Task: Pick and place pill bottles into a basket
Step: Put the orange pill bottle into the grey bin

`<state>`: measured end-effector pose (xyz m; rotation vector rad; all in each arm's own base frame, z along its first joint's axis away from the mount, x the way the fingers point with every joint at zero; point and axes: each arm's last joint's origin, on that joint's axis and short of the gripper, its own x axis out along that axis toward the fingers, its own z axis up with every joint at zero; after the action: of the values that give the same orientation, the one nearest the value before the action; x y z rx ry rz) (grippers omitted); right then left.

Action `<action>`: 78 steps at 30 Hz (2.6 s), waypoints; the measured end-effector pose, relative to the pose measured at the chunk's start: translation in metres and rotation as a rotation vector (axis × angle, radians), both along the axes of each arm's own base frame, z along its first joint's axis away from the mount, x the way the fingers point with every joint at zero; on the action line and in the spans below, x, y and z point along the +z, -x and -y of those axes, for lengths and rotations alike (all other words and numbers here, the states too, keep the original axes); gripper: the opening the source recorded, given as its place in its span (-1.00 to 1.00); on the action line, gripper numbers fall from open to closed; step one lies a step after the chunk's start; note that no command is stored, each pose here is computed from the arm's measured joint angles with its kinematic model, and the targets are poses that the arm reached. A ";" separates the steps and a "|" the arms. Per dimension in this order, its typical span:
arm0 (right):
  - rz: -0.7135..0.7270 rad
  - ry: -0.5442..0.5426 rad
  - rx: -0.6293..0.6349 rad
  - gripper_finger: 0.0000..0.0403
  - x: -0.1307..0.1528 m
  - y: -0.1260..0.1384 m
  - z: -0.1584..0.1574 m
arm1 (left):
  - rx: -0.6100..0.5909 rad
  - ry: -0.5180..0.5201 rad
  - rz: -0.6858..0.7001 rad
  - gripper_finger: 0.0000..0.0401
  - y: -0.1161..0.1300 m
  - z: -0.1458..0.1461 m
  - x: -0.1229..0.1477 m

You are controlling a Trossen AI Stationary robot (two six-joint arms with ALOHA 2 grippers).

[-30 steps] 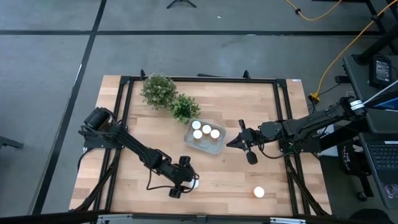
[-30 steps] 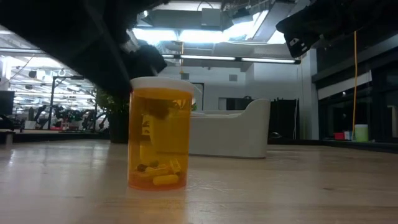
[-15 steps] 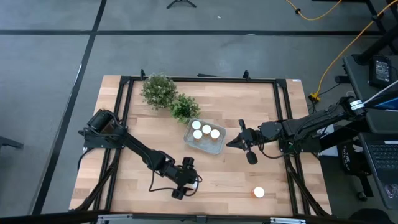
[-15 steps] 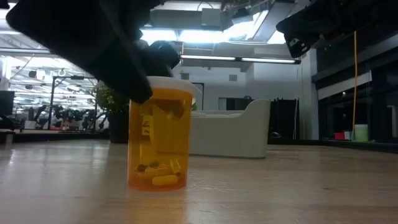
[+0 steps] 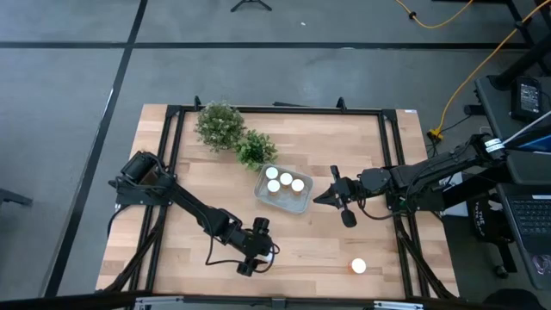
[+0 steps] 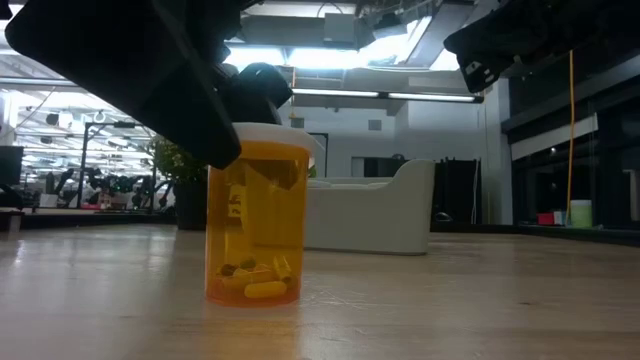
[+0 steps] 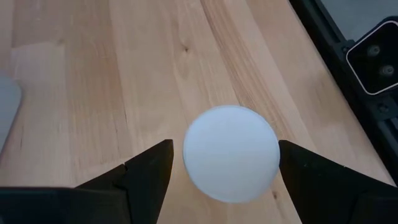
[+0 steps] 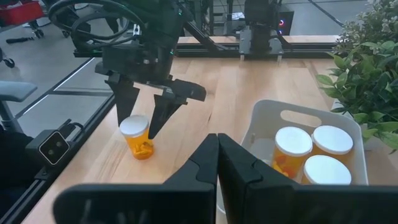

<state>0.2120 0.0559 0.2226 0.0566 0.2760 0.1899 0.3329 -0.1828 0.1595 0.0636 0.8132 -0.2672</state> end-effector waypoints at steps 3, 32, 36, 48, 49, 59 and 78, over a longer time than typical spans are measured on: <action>0.000 0.000 0.000 -0.95 0.000 0.000 0.000 | 0.000 0.000 0.000 0.40 0.000 0.000 0.000; -0.001 -0.002 0.001 -0.95 0.000 0.000 0.000 | -0.129 -0.024 -0.021 0.07 0.010 -0.005 0.020; -0.001 -0.001 0.000 -0.95 0.000 0.000 0.000 | -0.133 -0.035 -0.014 0.07 0.019 -0.013 0.040; 0.000 0.002 0.002 -0.95 0.000 0.000 0.000 | -0.125 -0.083 0.066 0.07 0.037 -0.047 0.092; 0.000 0.002 0.002 -0.95 0.000 0.000 0.000 | -0.117 -0.077 0.075 0.07 0.038 -0.051 0.096; 0.032 -0.002 0.003 -0.95 0.003 -0.001 0.000 | -0.060 -0.108 0.126 0.07 0.029 -0.097 0.110; 0.043 0.069 0.020 -0.95 0.003 -0.001 0.000 | -0.011 -0.109 0.195 0.07 0.014 -0.160 0.115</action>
<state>0.2126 0.0560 0.2253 -0.0182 0.2399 0.2013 0.3188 -0.0232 0.2747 0.1933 0.6335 -0.2234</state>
